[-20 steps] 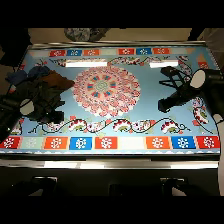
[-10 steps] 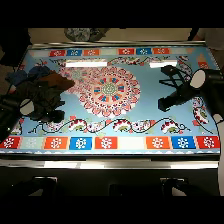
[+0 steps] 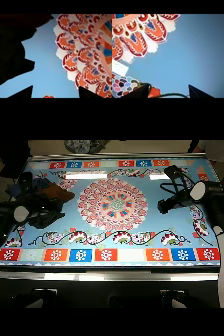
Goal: Fold the shirts.
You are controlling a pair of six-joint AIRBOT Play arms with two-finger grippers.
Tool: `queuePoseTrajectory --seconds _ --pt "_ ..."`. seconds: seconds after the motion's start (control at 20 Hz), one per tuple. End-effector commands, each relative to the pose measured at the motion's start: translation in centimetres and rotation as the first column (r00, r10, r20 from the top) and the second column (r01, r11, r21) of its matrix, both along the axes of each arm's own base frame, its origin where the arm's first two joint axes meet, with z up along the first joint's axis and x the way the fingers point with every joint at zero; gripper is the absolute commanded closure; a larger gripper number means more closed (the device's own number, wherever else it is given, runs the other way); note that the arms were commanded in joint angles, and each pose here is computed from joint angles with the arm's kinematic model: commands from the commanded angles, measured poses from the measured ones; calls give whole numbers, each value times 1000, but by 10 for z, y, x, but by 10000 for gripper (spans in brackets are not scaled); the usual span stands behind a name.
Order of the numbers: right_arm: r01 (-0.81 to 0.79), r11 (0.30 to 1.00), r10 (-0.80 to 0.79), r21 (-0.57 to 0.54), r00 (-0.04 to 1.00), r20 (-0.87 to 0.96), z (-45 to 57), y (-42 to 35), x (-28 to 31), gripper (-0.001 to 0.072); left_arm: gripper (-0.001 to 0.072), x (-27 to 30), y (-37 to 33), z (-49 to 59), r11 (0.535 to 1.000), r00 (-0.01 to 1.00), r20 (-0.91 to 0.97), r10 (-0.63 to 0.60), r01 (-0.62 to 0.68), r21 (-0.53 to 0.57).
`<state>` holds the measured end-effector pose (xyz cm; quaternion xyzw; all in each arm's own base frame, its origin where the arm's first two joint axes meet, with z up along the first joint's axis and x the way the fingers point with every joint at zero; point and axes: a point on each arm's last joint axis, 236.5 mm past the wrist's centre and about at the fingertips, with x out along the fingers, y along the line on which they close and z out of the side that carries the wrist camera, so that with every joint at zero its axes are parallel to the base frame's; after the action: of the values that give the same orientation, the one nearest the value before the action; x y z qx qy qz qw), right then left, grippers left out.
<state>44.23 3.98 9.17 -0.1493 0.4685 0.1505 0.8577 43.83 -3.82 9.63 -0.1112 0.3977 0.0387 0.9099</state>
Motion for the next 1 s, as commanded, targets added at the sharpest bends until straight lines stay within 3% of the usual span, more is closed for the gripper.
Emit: queuePoseTrajectory --seconds 0.0,0.1,0.2,0.3,0.35,0.65,0.95 --pt "2 1000 -2 10 1000 28 4 2 6 137 -13 21 96 0 924 943 -29 333 -332 -192" --pt "-5 1000 6 11 999 -33 -4 3 -7 137 -13 6 154 -24 786 855 -162 493 -517 -339" --pt "-18 1000 19 10 994 -109 -13 4 -22 137 -13 -12 190 -53 645 770 -285 571 -636 -425" --pt "-54 998 57 21 986 -156 -21 10 -30 137 -13 -24 202 -85 569 719 -370 588 -693 -442" --pt "-70 997 75 39 982 -171 -25 15 -32 136 -13 -27 201 -101 565 709 -398 581 -704 -430" --pt "-100 982 137 162 961 -239 -54 44 -28 137 -13 0 129 -160 702 845 -430 317 -514 -492" --pt "-119 973 170 197 949 -267 -58 53 -34 137 -13 36 124 -167 739 874 -315 369 -482 -472"
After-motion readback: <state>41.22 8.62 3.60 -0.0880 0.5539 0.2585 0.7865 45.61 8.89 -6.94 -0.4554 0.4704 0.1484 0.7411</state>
